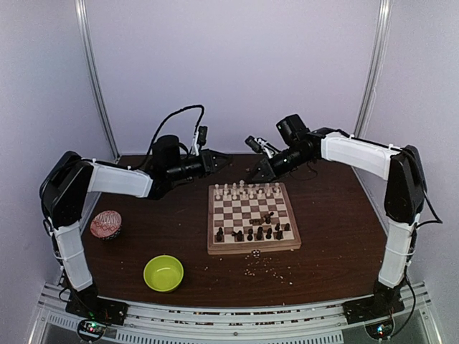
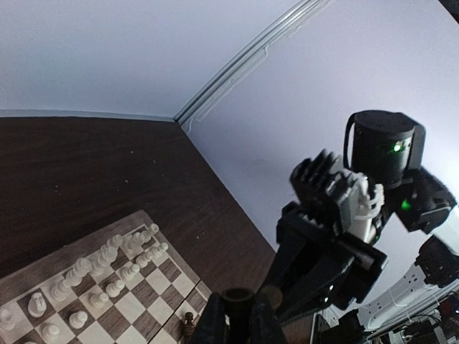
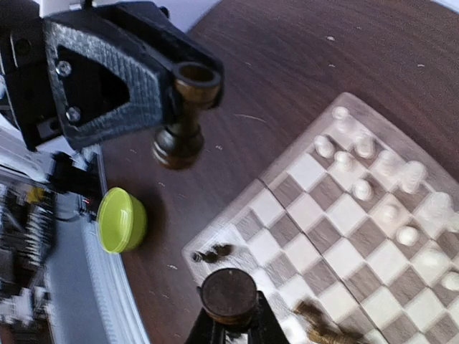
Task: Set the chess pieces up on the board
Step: Pass from the left arm to the right, then place the pawn on the chessboard.
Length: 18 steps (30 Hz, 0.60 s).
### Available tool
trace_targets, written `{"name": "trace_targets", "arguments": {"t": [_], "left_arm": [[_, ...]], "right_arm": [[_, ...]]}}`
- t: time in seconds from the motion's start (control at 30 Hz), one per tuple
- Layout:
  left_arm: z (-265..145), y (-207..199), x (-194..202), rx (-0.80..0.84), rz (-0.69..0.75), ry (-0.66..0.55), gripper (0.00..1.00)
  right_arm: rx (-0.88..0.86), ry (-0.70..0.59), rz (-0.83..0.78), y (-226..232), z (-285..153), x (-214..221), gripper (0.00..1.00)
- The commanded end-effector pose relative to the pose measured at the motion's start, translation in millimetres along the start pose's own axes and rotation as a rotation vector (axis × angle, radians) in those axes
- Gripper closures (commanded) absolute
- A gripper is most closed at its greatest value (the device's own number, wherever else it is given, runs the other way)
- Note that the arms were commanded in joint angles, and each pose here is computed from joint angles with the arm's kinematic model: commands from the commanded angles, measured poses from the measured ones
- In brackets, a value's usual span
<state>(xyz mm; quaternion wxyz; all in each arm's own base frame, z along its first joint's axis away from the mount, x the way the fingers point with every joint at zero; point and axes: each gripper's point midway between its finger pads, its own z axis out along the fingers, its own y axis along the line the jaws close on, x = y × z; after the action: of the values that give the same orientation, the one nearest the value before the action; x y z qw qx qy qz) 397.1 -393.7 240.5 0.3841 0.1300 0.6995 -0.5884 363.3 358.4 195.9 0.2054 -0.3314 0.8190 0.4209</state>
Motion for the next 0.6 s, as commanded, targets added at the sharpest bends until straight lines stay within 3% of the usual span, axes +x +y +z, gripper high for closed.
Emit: {"name": "trace_targets", "arguments": {"t": [0.0, 0.3, 0.57], "left_arm": [[-14.5, -6.6, 5.0, -0.059, 0.129, 0.051, 0.93], [-36.0, 4.6, 25.9, -0.134, 0.169, 0.089, 0.93], [-45.6, 0.1, 26.3, -0.122, 0.159, 0.050, 0.93]], "right_arm": [[0.367, 0.395, -0.385, -38.2, -61.8, 61.6, 0.94], [0.738, 1.063, -0.806, -98.5, -115.1, 107.5, 0.93], [0.841, 1.292, -0.942, -117.3, -100.4, 113.7, 0.93]]}}
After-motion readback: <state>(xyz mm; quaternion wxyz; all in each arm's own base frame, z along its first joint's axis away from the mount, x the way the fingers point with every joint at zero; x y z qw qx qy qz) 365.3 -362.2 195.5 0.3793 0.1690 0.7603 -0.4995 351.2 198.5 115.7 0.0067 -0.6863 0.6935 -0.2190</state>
